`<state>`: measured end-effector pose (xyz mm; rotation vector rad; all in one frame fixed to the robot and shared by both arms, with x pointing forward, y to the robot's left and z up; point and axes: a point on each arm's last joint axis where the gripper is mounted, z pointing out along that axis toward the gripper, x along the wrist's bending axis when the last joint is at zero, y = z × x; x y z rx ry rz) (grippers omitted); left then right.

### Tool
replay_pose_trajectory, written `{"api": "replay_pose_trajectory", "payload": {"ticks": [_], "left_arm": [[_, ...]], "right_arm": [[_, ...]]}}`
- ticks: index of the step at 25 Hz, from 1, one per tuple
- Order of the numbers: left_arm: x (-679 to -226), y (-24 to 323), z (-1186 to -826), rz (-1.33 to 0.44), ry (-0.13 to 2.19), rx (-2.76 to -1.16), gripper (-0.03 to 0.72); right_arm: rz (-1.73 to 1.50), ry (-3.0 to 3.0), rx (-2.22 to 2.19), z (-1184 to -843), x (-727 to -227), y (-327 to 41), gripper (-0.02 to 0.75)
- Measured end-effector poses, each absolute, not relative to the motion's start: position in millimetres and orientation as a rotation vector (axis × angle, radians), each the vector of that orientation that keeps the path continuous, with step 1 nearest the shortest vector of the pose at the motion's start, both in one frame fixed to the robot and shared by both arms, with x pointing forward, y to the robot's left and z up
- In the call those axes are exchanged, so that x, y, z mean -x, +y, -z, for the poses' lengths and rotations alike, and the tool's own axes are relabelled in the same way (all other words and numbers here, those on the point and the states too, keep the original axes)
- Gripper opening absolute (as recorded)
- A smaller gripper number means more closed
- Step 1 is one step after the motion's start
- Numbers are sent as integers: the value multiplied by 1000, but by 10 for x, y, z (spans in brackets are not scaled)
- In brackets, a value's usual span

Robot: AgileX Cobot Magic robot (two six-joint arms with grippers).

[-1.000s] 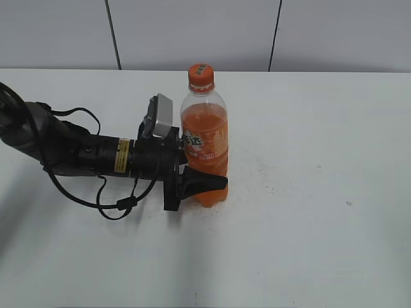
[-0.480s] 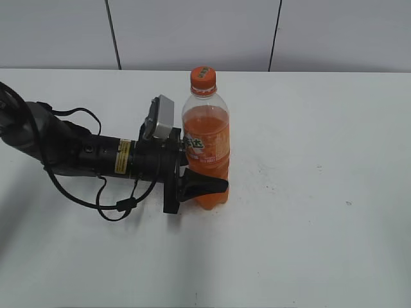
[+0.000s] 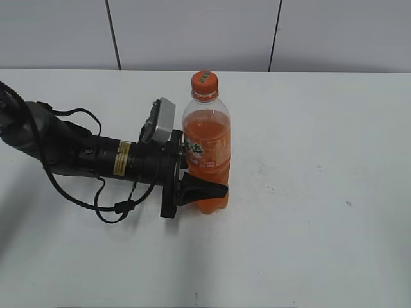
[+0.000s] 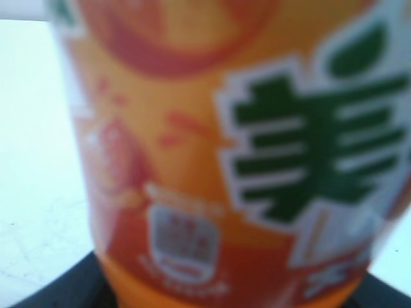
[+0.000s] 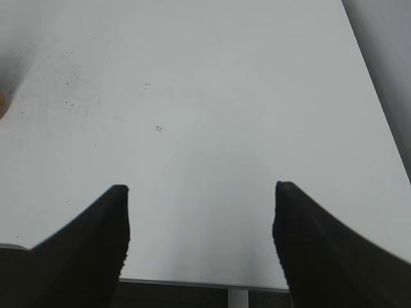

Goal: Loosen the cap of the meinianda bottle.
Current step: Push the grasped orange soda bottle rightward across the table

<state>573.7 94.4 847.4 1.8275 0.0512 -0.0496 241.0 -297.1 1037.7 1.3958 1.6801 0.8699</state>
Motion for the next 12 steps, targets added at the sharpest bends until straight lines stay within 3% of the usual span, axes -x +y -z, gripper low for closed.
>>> {"api": "replay_pose_trajectory", "payload": {"ticks": [12], "left_arm": [[-5733, 944, -8474, 53, 46, -1827, 397]], "right_arm": [[-876, 1673, -1405, -10378, -2410, -2971, 526]]}}
